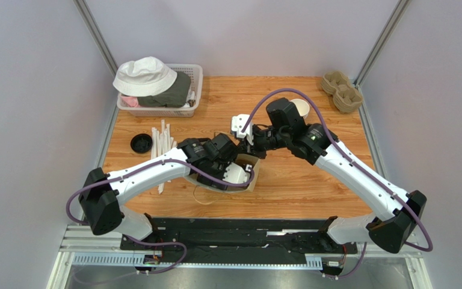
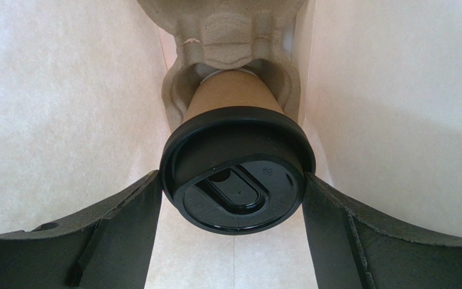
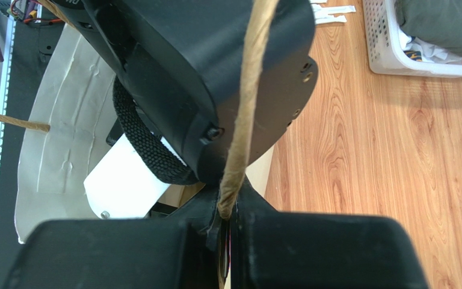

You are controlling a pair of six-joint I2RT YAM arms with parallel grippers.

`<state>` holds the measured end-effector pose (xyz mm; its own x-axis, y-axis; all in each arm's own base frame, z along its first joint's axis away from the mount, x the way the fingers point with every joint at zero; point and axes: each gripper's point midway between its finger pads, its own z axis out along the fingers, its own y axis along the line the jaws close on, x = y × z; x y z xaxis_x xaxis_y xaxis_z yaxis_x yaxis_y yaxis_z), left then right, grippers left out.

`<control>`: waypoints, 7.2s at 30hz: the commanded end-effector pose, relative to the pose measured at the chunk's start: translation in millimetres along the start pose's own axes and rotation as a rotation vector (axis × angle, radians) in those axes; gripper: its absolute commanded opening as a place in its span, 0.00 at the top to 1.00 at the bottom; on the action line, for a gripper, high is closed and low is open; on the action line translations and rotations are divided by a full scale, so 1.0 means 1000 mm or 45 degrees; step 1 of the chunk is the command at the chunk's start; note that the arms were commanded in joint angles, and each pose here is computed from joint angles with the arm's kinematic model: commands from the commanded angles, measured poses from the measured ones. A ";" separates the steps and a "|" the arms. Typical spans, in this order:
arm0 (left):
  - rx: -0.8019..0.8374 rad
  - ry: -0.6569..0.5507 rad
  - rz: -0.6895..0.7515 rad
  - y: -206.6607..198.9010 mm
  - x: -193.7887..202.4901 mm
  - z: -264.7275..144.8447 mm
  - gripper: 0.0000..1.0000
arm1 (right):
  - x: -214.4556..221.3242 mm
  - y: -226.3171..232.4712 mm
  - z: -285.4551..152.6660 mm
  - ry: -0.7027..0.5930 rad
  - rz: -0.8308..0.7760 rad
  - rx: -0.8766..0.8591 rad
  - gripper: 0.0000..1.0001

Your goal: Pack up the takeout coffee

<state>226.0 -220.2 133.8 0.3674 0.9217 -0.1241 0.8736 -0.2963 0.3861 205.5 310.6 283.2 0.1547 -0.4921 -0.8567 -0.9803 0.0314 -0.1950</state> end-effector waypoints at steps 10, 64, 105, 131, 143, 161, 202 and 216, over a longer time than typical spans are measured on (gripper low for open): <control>0.291 -0.012 -0.013 0.000 0.006 0.027 0.99 | -0.002 -0.023 -0.001 -0.065 0.008 -0.099 1.00; 0.178 -0.030 -0.171 0.044 -0.010 0.026 0.30 | 0.029 -0.067 0.002 -0.032 0.047 -0.094 1.00; 0.087 -0.119 -0.211 0.054 -0.025 -0.029 0.01 | 0.033 -0.106 0.006 0.024 -0.032 0.093 1.00; -0.056 -0.258 -0.241 0.070 -0.034 -0.106 0.01 | 0.034 -0.107 -0.001 0.037 -0.065 0.135 1.00; -0.324 -0.409 -0.278 0.090 -0.035 -0.172 0.01 | 0.036 -0.096 -0.003 0.047 -0.076 0.125 1.00; -0.439 -0.498 -1.789 0.117 0.092 -0.203 0.01 | 0.035 -0.084 -0.012 0.063 -0.084 0.124 1.00; -0.478 -0.070 -2.613 0.095 0.269 0.063 0.66 | 0.043 -0.089 -0.025 0.144 0.011 0.231 0.83; -0.438 -0.007 -2.610 0.090 0.273 0.088 0.65 | 0.040 -0.094 -0.030 0.160 0.000 0.261 0.73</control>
<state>421.6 -16.8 50.1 -0.8572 -0.2145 -0.4682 -0.1521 0.9740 -0.1678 295.7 258.4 260.7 0.1001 -0.6161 -0.7813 -0.9460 0.1844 -0.2666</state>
